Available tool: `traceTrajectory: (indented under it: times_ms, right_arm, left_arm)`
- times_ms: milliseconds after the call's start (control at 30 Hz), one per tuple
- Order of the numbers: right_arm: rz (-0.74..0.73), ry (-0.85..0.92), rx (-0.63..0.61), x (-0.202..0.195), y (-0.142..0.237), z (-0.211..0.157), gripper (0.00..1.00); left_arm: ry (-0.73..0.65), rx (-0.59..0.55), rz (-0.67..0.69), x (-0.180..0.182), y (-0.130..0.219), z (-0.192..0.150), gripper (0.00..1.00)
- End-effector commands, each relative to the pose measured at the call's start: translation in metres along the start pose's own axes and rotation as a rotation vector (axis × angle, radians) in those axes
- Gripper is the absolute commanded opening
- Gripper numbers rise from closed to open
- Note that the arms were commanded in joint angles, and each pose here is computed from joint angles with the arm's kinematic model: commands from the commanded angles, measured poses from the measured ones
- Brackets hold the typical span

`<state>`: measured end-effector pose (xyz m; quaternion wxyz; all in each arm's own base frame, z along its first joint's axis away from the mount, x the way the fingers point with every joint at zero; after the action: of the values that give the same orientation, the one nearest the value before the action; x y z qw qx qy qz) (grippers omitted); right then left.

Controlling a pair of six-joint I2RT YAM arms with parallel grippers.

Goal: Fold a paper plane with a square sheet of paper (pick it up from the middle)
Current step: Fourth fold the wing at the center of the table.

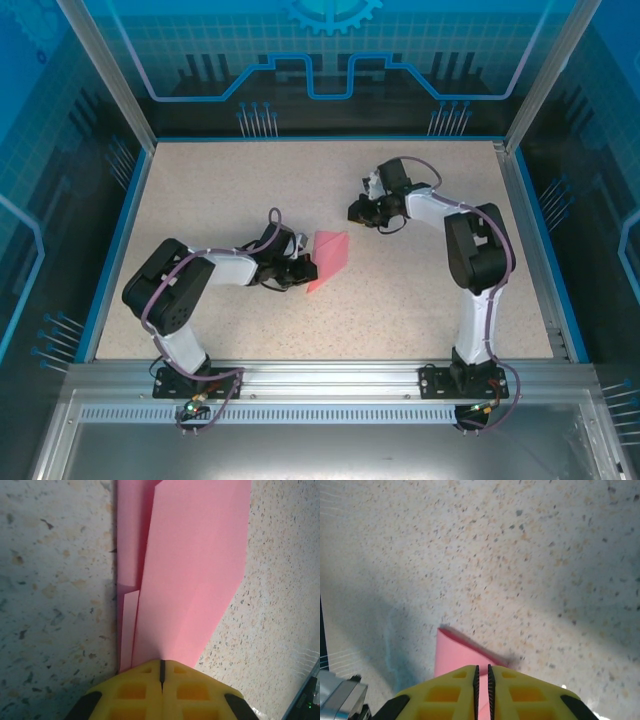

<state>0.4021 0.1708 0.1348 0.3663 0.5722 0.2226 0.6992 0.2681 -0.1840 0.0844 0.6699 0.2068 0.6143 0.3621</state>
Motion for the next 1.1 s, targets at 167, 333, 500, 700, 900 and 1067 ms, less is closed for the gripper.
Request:
traceTrajectory:
  times_ms: [167,333,500,700,900,1067]
  right_arm:
    - [0.035,0.023,0.029,0.019,0.006,-0.041,0.16]
    - [0.057,0.024,0.053,0.031,-0.008,-0.063,0.16]
    - [0.087,0.029,0.096,0.040,-0.026,-0.077,0.17]
    - [0.116,0.037,0.134,0.045,-0.040,-0.080,0.17]
    - [0.079,0.029,0.167,0.040,-0.055,-0.080,0.17]
    - [0.022,-0.001,0.194,0.026,-0.065,-0.086,0.16]
  left_arm:
    - [0.136,0.163,0.154,0.036,-0.004,-0.035,0.00]
    - [0.133,0.150,0.142,0.032,-0.003,-0.031,0.02]
    - [0.127,0.141,0.136,0.027,-0.002,-0.027,0.03]
    - [0.122,0.135,0.127,0.021,-0.001,-0.022,0.03]
    - [0.114,0.128,0.116,0.017,0.001,-0.019,0.05]
    - [0.109,0.102,0.098,0.010,0.009,-0.017,0.10]
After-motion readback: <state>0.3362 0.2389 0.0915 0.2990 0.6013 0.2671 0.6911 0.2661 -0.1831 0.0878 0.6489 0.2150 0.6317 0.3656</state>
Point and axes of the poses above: each hand's point on the last joint's axis, 136 mm out from that joint toward the fingers, its own y axis back along the fingers, its own x axis along the line the jaws close on, z = x × y, the point moved 10 cm from there along y, back along the fingers, and after that the axes turned 1 degree about y, right-handed, at the moved point
